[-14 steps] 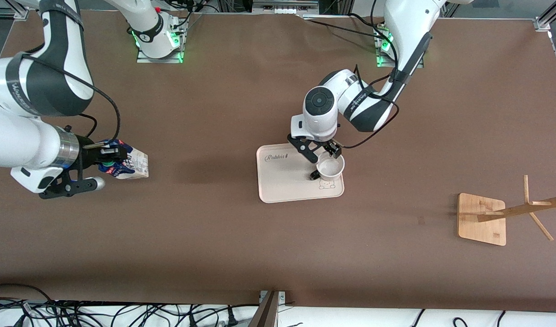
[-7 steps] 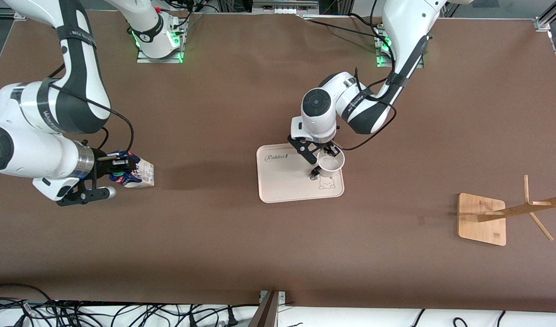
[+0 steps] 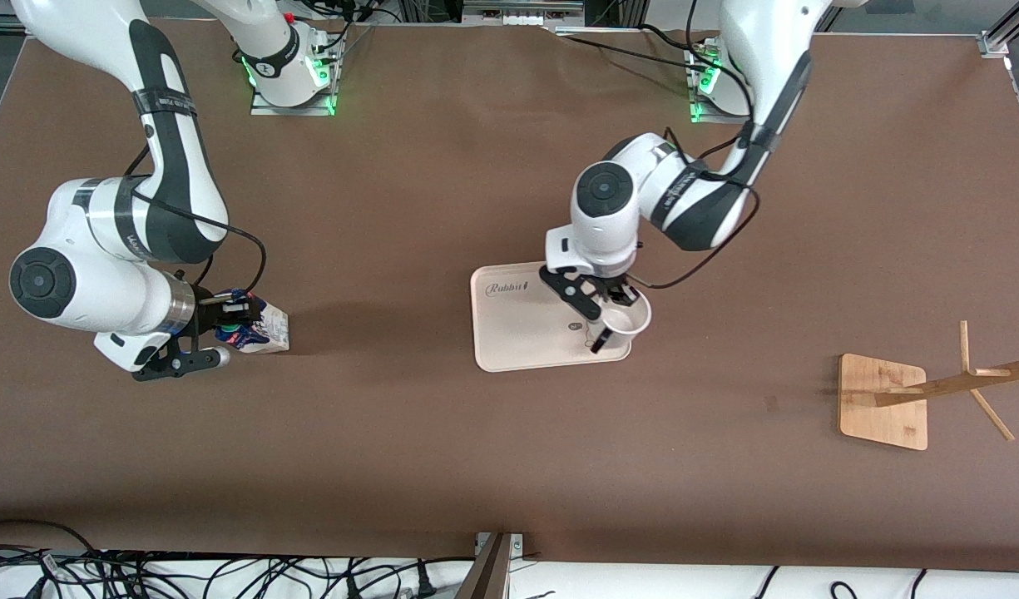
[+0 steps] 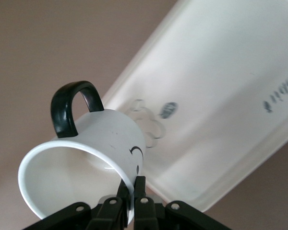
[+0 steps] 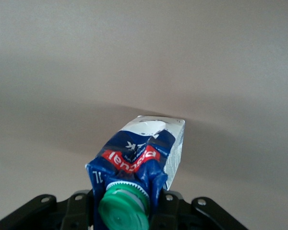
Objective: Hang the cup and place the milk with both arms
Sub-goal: 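Lift the mug with the left gripper while the right gripper releases the carton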
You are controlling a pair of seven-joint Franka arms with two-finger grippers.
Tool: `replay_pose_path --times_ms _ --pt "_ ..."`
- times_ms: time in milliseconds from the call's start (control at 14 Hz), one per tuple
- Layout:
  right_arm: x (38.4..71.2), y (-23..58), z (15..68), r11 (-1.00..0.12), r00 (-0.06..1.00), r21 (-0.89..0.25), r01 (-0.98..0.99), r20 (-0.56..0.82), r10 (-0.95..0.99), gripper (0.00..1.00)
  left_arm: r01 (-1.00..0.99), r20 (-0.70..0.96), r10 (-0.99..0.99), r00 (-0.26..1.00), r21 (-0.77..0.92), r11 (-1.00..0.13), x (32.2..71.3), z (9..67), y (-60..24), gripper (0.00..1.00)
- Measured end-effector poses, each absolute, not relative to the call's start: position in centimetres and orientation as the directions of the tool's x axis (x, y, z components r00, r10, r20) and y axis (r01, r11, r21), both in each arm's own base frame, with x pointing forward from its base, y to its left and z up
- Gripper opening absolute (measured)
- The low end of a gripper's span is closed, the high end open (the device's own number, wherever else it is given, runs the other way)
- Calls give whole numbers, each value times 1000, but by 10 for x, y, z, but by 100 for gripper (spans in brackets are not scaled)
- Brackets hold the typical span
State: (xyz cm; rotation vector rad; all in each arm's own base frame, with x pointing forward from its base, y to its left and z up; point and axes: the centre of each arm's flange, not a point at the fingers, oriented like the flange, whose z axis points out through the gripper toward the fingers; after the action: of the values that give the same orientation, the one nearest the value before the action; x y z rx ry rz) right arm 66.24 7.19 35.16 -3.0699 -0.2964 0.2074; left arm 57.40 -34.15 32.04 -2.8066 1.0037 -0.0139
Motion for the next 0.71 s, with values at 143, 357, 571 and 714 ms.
replay_pose_path --times_ms 143,357,571,714 --pt "662 70 347 -979 973 -61 196 -114 202 36 -535 13 -547 837 -185 -824 605 372 -281 7" --pt "660 65 340 -979 974 -71 189 -115 196 44 -408 80 -432 898 -216 -887 634 433 -178 7" --pt "661 52 339 -982 978 -81 168 -114 176 72 -250 117 -271 956 -162 -955 645 459 -94 7" --pt "661 48 339 -983 978 -82 163 -114 172 92 -153 125 -165 978 -99 -983 648 465 -39 7"
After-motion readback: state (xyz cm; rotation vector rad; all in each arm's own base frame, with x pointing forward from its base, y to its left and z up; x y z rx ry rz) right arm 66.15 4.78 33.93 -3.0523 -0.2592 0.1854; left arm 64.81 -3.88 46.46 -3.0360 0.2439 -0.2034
